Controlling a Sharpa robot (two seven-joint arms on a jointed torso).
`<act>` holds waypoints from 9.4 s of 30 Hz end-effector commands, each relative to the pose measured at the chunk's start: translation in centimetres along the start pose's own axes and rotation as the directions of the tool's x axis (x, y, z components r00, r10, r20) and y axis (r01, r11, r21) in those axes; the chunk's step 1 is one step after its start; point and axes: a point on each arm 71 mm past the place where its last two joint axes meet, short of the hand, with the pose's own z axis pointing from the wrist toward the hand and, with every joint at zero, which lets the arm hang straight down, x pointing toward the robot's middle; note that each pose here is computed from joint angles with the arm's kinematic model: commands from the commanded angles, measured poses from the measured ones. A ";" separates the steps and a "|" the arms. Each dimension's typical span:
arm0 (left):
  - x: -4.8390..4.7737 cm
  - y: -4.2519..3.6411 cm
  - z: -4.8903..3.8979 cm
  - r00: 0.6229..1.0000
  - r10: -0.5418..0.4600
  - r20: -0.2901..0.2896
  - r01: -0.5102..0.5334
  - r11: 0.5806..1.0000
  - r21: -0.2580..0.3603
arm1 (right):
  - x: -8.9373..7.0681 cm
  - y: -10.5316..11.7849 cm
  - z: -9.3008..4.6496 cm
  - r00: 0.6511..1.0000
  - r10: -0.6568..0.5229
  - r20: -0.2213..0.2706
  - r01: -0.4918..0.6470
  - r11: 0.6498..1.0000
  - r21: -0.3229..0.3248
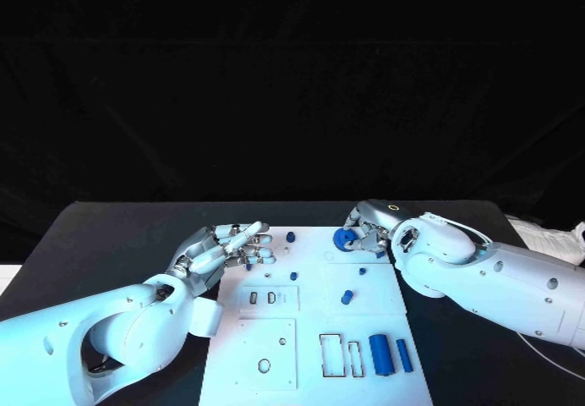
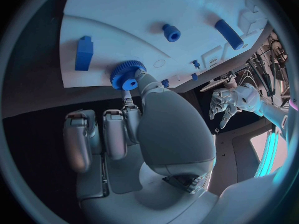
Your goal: Assemble the parts on the task board
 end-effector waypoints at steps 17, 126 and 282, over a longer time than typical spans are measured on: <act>0.38 -0.01 0.17 1.000 -0.013 -0.025 0.013 1.000 0.004 | -0.3 8.4 0.2 0.994 0.061 0.094 -0.043 0.983 -0.180; -0.57 0.19 0.40 1.000 -0.005 -0.007 0.006 1.000 0.001 | 1.2 -9.2 -5.5 0.942 0.335 -0.029 -0.336 0.941 -0.049; -2.87 0.78 0.83 0.998 0.001 0.063 0.000 1.000 -0.010 | 9.3 12.8 -3.1 0.964 0.094 -0.248 -0.153 0.961 -0.230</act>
